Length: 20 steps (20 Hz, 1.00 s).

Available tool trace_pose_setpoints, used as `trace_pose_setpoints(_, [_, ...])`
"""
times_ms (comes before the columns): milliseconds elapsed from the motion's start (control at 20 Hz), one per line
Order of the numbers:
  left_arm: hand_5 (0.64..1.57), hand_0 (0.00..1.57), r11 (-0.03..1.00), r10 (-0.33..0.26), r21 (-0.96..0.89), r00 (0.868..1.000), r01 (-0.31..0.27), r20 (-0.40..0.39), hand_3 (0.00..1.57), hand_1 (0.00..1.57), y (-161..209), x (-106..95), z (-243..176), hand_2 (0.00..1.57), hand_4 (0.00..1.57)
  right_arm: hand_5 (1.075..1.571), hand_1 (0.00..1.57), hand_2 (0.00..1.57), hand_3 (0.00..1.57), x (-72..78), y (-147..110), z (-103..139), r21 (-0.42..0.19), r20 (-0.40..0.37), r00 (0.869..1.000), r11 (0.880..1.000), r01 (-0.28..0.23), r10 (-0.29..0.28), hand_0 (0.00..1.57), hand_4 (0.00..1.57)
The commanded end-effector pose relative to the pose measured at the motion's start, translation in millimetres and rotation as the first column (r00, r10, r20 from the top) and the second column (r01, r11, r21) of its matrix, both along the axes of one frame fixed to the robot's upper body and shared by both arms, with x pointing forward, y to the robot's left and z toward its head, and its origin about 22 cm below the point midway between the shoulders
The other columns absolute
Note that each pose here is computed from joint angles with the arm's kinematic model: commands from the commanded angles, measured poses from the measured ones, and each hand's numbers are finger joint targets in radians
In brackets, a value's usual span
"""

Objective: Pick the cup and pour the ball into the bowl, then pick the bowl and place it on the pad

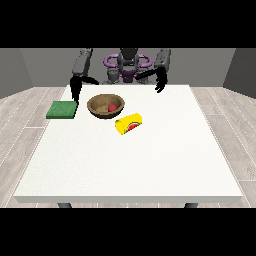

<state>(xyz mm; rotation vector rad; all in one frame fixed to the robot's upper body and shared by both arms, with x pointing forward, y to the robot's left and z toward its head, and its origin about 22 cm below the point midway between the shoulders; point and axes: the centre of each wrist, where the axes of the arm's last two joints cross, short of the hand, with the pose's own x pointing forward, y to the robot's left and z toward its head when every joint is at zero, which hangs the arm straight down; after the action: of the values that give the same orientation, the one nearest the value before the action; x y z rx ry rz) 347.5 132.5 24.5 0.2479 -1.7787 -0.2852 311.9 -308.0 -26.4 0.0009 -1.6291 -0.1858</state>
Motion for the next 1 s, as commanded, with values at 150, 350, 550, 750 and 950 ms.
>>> trace_pose_setpoints(150, [1.564,0.0,0.993,-0.061,-0.098,0.997,0.065,0.036,0.0,0.0,42.9,-13.1,-21.8,0.0,0.0,1.569,0.0,0.0,0.0,22.2,34.9,-2.3,0.029,-0.017,0.999,0.999,0.03,-0.029,0.0,0.31])
trace_pose_setpoints(350, [1.565,0.0,0.989,-0.091,-0.11,0.994,0.096,0.057,0.0,0.0,58.1,-8.7,2.9,0.0,0.0,1.567,0.0,0.0,0.0,17.8,30.2,-26.7,0.017,-0.019,0.997,0.997,0.069,-0.069,0.0,0.26])
trace_pose_setpoints(550, [1.566,0.0,0.99,-0.1,-0.093,0.99,0.11,0.103,0.0,0.0,70.2,-9.2,18.7,0.0,0.0,1.563,0.0,0.0,0.0,16.9,14.4,-38.0,0.033,0.019,0.995,0.995,0.096,-0.097,0.0,0.19])
trace_pose_setpoints(750, [1.566,0.0,0.992,-0.084,-0.086,0.986,0.097,0.143,0.0,0.0,67.7,-8.7,30.6,0.0,0.0,1.563,0.0,0.0,0.0,17.9,15.9,-47.1,0.022,0.015,0.996,0.996,0.083,-0.083,0.0,0.12])
trace_pose_setpoints(950, [1.566,0.0,0.991,-0.104,-0.074,0.989,0.112,0.11,0.0,0.0,72.2,-18.4,25.0,0.0,0.0,1.562,0.0,0.0,0.0,32.1,28.7,-40.8,0.017,-0.003,0.996,0.996,0.084,-0.084,0.0,0.13])
